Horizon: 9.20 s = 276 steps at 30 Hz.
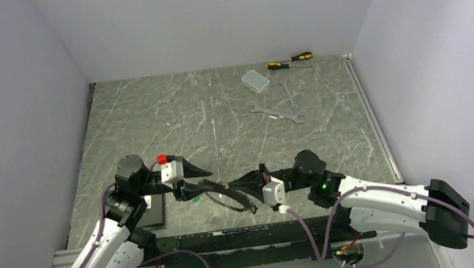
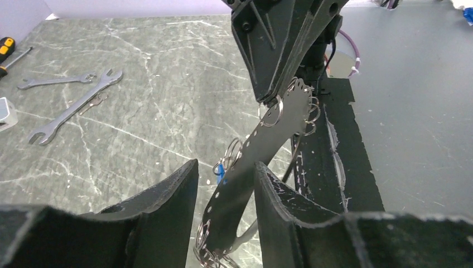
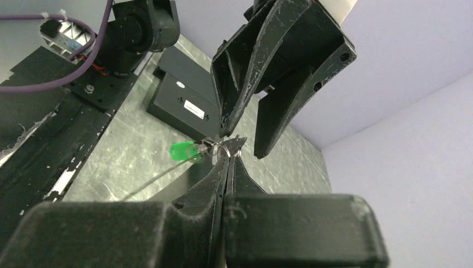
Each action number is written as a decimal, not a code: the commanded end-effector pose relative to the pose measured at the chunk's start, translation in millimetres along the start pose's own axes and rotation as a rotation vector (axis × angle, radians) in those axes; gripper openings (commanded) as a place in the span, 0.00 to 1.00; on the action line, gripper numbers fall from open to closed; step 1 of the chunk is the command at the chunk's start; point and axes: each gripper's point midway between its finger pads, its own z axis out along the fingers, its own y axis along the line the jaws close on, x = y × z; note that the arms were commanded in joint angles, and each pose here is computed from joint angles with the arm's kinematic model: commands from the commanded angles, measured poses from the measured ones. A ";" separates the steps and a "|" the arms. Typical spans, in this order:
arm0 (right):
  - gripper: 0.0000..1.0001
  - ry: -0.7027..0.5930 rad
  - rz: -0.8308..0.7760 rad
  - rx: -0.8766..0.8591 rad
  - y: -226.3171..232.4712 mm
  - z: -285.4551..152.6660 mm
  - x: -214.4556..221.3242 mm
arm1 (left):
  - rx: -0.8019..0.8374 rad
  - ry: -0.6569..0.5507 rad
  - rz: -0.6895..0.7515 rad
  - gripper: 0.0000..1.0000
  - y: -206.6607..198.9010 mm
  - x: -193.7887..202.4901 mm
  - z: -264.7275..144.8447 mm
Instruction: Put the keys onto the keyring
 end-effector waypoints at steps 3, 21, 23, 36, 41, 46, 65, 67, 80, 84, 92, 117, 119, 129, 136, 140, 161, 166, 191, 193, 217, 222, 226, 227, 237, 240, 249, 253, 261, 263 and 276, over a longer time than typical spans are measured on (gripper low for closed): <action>0.00 -0.099 -0.064 0.064 -24.4 -3.6 -36.3 | -0.049 -0.006 0.096 0.47 11.2 -20.1 -1.9; 0.00 0.141 0.081 0.246 -46.4 -19.4 7.8 | -0.168 0.039 0.053 0.52 26.5 -23.8 -9.3; 0.00 0.203 0.109 0.264 -51.3 -22.8 15.1 | -0.177 0.043 0.052 0.52 27.7 -24.5 -9.9; 0.00 0.729 0.247 0.386 -47.9 -54.6 77.0 | -0.254 0.103 0.020 0.51 41.4 -16.3 -15.0; 0.00 1.011 0.213 0.294 -20.5 -59.6 119.0 | -0.315 0.121 0.015 0.51 49.9 -14.6 -20.0; 0.00 1.064 0.215 0.218 -4.4 -37.3 147.3 | -0.397 0.143 0.020 0.52 60.2 -14.1 -28.1; 0.00 0.985 0.293 0.122 3.5 14.8 209.5 | -0.706 0.228 -0.040 0.57 98.4 -3.5 -62.3; 0.00 0.986 0.308 0.127 4.4 12.3 214.7 | -0.718 0.235 -0.053 0.57 100.7 -1.6 -63.2; 0.00 0.998 0.353 0.133 9.7 3.8 236.4 | -0.758 0.257 -0.078 0.59 108.5 4.3 -66.6; 0.00 0.998 0.355 0.174 1.5 -4.9 235.7 | -0.755 0.265 -0.086 0.59 109.1 6.5 -65.9; 0.00 1.015 0.396 0.180 4.9 -19.0 243.0 | -0.731 0.273 -0.109 0.58 106.5 9.4 -62.3; 0.49 0.664 0.571 0.262 -3.6 -11.8 166.1 | -0.730 0.315 -0.165 0.57 106.7 19.5 -61.9; 0.54 0.586 0.675 0.336 -10.6 -2.6 156.5 | -0.760 0.300 -0.199 0.57 108.1 17.0 -63.8; 0.98 0.505 1.147 0.923 -55.5 -33.7 157.1 | -0.676 0.506 -0.184 0.55 94.9 63.8 -66.0; 0.95 0.434 1.473 1.003 -46.6 -41.1 168.1 | -0.448 0.582 -0.078 0.53 79.3 88.4 -45.7; 0.95 0.440 1.521 0.962 -35.6 -42.3 169.3 | -0.328 0.641 -0.070 0.52 65.2 113.7 -37.2; 0.95 0.349 1.531 0.819 -4.1 -64.5 140.1 | -0.046 0.764 0.141 0.46 73.3 179.6 -11.5; 0.96 0.344 1.519 0.804 -3.8 -68.1 135.7 | -0.031 0.784 0.144 0.36 72.5 190.9 -12.7; 0.96 0.327 1.508 0.783 -0.9 -75.5 130.0 | -0.021 0.795 0.162 0.14 77.8 208.6 -8.7; 0.96 0.326 1.510 0.778 -0.5 -74.9 130.2 | -0.015 0.798 0.161 0.08 77.3 209.3 -8.5; 0.90 0.244 1.153 0.441 0.0 -58.0 93.4 | -0.067 0.596 0.135 0.00 59.8 126.6 10.7; 0.84 0.211 1.089 0.312 3.5 -46.3 81.8 | -0.075 0.532 0.144 0.00 52.2 106.9 14.0; 0.82 0.177 1.017 0.213 13.9 -35.0 70.8 | -0.077 0.501 0.159 0.00 47.2 97.1 15.8; 0.82 0.176 0.983 0.200 17.0 -32.3 69.2 | -0.080 0.495 0.160 0.00 46.9 94.6 16.1; 0.79 0.195 0.854 0.183 17.7 -4.1 76.4 | -0.046 0.441 0.172 0.00 38.2 78.6 23.5; 0.78 0.213 0.820 0.221 6.3 -2.0 82.1 | -0.056 0.413 0.194 0.00 38.4 68.6 23.7; 0.77 0.218 0.656 0.223 -16.0 -3.3 70.8 | -0.062 0.298 0.280 0.00 31.5 32.5 22.9; 0.71 0.218 0.589 0.196 -19.0 -2.7 64.2 | -0.041 0.257 0.310 0.00 24.8 22.5 22.7; 0.51 0.213 0.540 0.163 -22.2 4.0 54.7 | -0.025 0.251 0.306 0.00 20.9 19.7 22.4; 0.48 0.208 0.526 0.160 -24.1 6.2 51.6 | -0.018 0.250 0.299 0.00 19.9 19.1 23.0; 0.35 0.239 0.494 0.135 -22.4 17.7 54.9 | -0.001 0.239 0.286 0.00 17.1 16.3 24.6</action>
